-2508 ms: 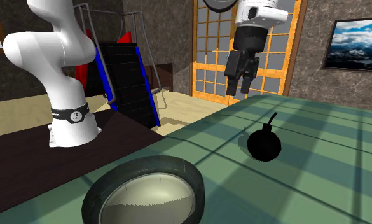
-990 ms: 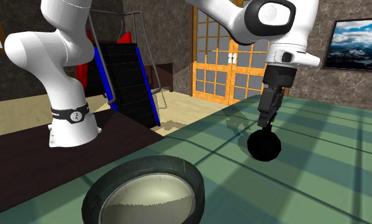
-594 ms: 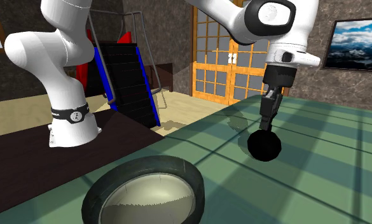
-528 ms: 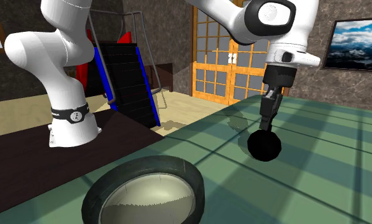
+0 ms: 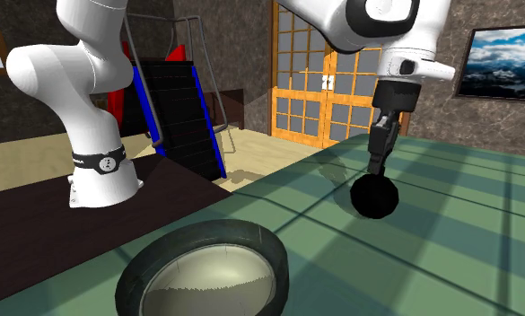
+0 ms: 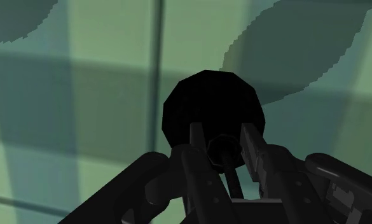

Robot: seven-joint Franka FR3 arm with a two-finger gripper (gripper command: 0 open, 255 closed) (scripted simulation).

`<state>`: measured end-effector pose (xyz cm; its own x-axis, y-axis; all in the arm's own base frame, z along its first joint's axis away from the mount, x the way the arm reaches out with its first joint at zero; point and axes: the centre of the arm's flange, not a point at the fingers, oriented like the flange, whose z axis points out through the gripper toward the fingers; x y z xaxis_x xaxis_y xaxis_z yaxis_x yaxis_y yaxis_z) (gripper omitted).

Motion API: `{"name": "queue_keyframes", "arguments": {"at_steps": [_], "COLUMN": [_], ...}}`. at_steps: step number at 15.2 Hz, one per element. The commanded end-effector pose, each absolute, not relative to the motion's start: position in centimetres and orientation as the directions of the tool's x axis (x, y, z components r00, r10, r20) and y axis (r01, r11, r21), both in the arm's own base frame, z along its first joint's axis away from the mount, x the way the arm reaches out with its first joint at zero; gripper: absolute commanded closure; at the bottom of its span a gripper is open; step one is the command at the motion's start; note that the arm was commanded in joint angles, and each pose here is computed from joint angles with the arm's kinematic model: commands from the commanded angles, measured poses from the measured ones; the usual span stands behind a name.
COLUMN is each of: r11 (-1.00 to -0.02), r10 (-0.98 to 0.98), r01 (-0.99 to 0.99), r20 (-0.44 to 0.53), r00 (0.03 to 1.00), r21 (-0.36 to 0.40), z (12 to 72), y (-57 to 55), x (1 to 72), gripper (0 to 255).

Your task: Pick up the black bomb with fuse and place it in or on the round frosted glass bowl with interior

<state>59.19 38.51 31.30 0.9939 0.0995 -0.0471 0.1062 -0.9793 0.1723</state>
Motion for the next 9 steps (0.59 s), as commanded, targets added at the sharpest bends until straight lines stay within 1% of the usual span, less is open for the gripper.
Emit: {"name": "queue_keyframes", "arguments": {"at_steps": [1,9], "r11": [-0.979,-0.979], "r10": [0.099,0.099], "r01": [0.106,0.106], "r20": [-0.047,-0.047], "r00": [0.994,0.994], "r21": [0.172,0.172], "z": [32.4,36.6], "y": [38.6,38.6], "x": [59.2,59.2], "gripper": [255,255]}}
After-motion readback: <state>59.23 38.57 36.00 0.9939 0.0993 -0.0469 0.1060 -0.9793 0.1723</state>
